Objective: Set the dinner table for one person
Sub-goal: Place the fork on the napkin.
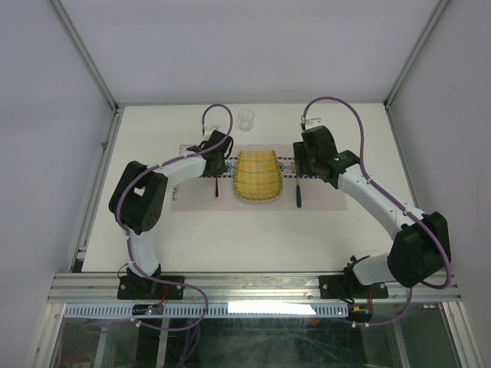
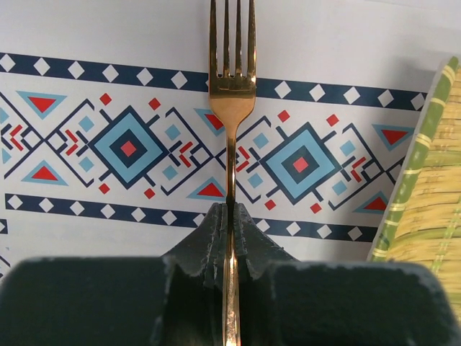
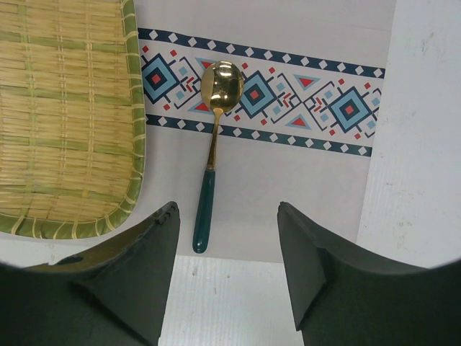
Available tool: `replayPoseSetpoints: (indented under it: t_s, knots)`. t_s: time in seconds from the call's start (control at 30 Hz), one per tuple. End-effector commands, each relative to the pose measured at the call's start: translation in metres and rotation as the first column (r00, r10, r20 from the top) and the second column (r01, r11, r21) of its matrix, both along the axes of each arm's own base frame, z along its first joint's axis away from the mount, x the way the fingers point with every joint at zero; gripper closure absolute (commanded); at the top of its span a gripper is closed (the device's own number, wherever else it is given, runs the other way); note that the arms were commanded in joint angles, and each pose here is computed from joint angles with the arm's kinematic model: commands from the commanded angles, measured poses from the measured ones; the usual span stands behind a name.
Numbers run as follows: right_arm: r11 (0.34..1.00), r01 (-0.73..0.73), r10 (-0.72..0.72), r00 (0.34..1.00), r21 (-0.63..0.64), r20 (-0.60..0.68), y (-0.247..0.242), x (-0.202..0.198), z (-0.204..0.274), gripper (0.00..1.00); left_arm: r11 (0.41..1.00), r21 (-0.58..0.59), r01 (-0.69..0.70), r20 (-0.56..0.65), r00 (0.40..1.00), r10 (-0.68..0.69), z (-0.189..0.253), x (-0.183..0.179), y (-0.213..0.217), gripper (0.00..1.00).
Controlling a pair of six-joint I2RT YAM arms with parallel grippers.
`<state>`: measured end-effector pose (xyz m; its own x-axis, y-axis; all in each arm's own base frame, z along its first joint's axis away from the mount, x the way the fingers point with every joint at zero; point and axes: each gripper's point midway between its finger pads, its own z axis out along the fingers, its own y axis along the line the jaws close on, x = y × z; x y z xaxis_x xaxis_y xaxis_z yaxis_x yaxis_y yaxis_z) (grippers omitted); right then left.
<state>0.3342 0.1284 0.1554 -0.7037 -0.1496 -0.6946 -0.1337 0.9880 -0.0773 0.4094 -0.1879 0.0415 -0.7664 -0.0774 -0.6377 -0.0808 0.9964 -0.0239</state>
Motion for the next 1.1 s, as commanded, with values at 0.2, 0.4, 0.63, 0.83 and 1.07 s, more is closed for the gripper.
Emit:
replayPoseSetpoints:
  t_s: [0.2,0.4,0.63,0.83,1.07]
  knots:
    - [0.999,0.006,-0.009,0.998,0.044,0.057,0.004,0.006,0.016,0.40,0.999,-0.036,0.004,0.053,0.999,-0.002,0.007,0.008,-0.012,1.00]
    - [0.999,0.005,-0.007,0.999,0.047,0.050,0.004,0.006,0.013,0.40,1.000,-0.029,0.002,0.044,0.999,-0.001,0.001,0.006,-0.012,1.00]
    - [0.999,0.004,-0.006,0.999,0.043,0.048,0.004,0.005,0.012,0.40,1.000,-0.029,0.005,0.039,0.999,-0.003,0.000,0.003,-0.013,1.00]
    - [0.999,0.003,-0.005,0.999,0.048,0.044,0.006,0.006,0.011,0.40,1.000,-0.025,0.007,0.041,0.999,-0.006,0.000,0.003,-0.014,1.00]
    - [0.999,0.000,-0.002,0.999,0.051,0.036,0.007,0.005,0.008,0.40,1.000,-0.013,0.010,0.023,1.000,-0.010,-0.007,-0.001,-0.015,1.00]
